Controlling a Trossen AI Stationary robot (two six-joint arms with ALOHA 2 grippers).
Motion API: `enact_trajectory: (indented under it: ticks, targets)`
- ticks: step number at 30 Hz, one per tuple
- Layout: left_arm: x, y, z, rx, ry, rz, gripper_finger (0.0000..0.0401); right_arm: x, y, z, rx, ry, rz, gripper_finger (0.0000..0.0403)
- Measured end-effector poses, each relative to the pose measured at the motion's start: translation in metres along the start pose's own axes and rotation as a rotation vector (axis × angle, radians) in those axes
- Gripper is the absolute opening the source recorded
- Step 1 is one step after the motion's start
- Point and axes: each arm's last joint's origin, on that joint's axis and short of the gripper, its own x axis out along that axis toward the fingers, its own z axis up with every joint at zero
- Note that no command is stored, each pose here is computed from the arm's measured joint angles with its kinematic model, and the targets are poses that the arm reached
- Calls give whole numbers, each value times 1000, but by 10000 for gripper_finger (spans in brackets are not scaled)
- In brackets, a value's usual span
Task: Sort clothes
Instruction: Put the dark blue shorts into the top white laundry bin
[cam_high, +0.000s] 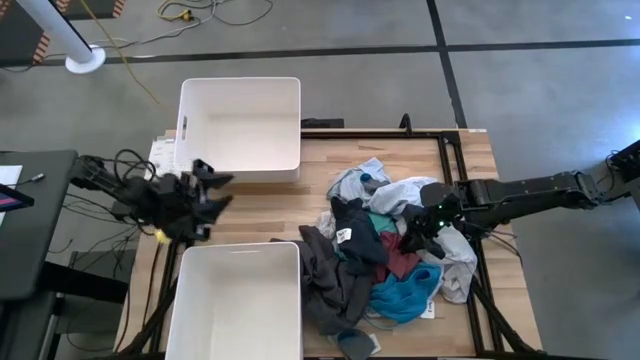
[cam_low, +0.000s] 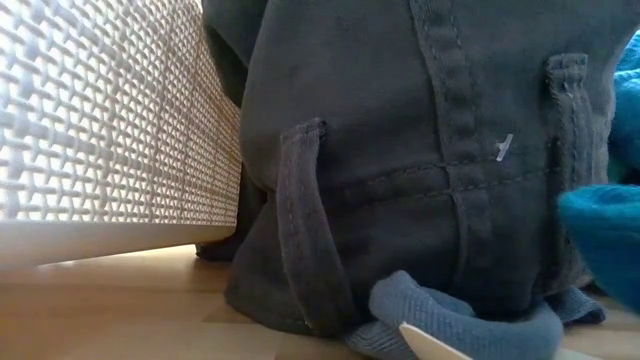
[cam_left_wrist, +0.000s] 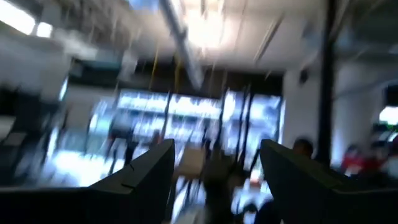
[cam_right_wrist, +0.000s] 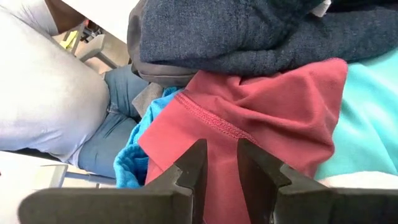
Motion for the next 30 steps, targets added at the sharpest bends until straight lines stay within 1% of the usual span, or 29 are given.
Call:
enact_trajectory:
  ticks: [2,4,7,8,11,14,17,23,30]
  targets:
    - [11,-7,-1,16,116,52,231,0,0,0,-10,0,0,107]
    - [22,-13,-2,30,212,78,231,0,0,0,-30,0,0,107]
    - [37,-25,-4,20,287,77,231,0,0,0,-41,0,0,107]
    - [42,-30,-5,28,301,49,231,0,0,0,-41,0,0,107]
    - [58,-45,-14,108,326,-53,231,0,0,0,-41,0,0,107]
    - [77,-60,-23,198,341,-105,231,0,0,0,-41,0,0,107]
    - [100,-69,-34,255,364,-125,231,0,0,0,-43,0,0,107]
    - [147,-76,-53,303,458,-184,231,0,0,0,-43,0,0,107]
    - [190,-74,-70,368,633,-218,231,0,0,0,-43,0,0,107]
